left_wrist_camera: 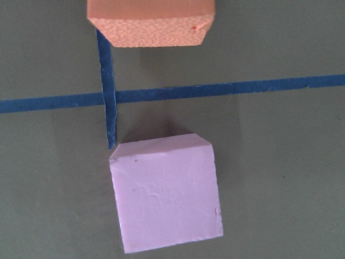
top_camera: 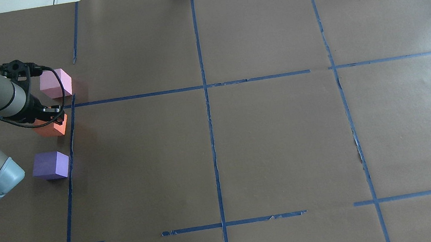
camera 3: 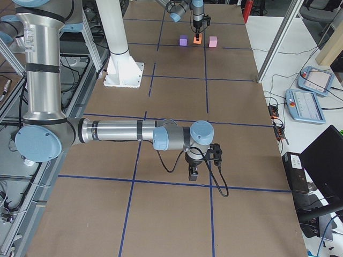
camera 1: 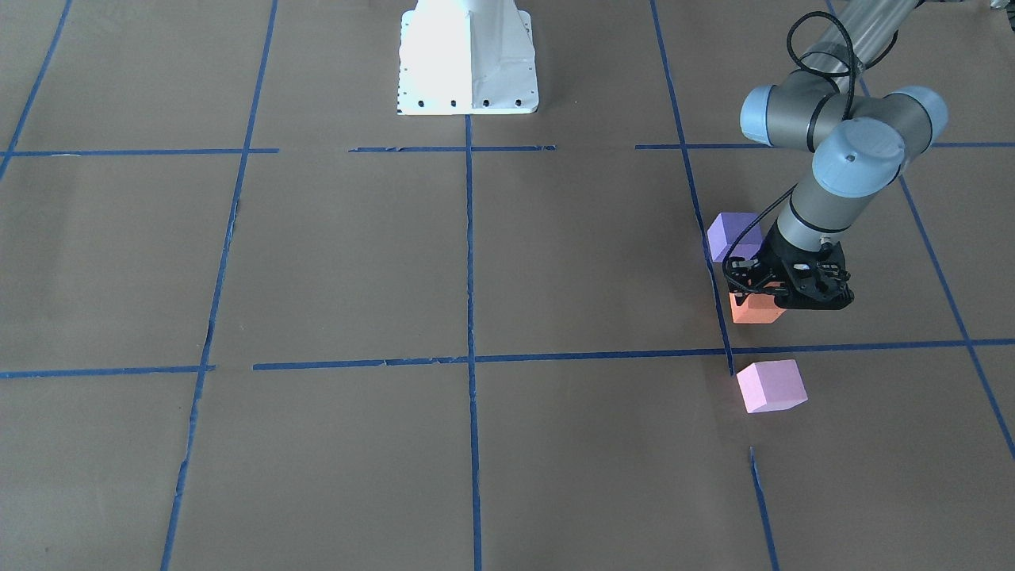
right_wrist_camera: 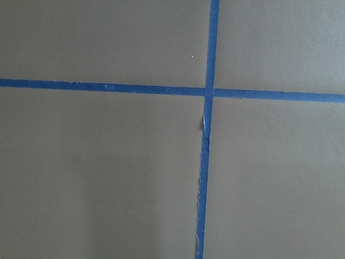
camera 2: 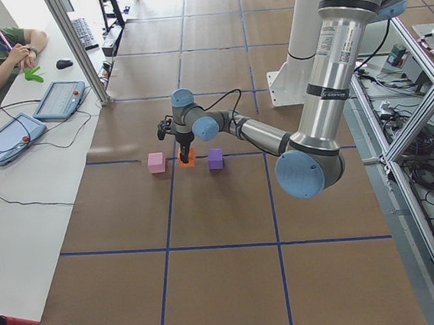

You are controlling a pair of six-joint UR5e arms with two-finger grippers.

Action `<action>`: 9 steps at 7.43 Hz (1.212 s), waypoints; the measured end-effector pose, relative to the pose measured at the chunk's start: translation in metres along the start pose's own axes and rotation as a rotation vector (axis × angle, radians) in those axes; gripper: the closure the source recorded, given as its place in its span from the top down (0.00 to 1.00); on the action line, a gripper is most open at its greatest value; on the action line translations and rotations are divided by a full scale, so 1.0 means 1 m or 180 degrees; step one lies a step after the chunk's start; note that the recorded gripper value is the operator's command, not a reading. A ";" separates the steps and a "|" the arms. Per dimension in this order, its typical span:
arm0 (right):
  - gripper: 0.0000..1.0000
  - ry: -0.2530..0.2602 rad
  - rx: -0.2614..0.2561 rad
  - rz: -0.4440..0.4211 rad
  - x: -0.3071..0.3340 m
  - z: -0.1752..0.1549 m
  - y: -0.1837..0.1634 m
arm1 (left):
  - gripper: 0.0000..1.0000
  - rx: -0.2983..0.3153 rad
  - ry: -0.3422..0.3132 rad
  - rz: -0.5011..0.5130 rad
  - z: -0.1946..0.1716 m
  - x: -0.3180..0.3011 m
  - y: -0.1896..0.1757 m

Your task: Arrange blocks in a line

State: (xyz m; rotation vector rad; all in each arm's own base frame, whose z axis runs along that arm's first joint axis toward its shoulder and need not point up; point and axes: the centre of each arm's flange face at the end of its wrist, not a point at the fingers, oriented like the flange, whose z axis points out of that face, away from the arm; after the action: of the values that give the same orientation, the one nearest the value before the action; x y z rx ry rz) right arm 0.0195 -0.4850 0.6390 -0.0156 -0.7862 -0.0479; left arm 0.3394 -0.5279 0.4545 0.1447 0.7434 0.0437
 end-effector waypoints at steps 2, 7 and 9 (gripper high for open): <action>1.00 0.0000 0.0002 -0.0001 0.000 0.000 0.000 | 1.00 -0.0052 0.0044 0.0029 0.001 0.002 0.002; 1.00 -0.0001 0.0002 -0.0002 0.000 0.000 0.000 | 1.00 -0.0008 0.0058 0.0079 -0.007 0.000 -0.002; 1.00 0.0000 -0.0001 0.0001 0.000 0.000 0.000 | 1.00 0.0218 0.0118 0.0127 -0.048 -0.010 -0.022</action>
State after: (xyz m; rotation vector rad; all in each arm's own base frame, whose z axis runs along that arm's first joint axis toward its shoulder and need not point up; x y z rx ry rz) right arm 0.0195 -0.4849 0.6391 -0.0159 -0.7862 -0.0478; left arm 0.2992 -0.5450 0.4236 0.2245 0.7795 0.0589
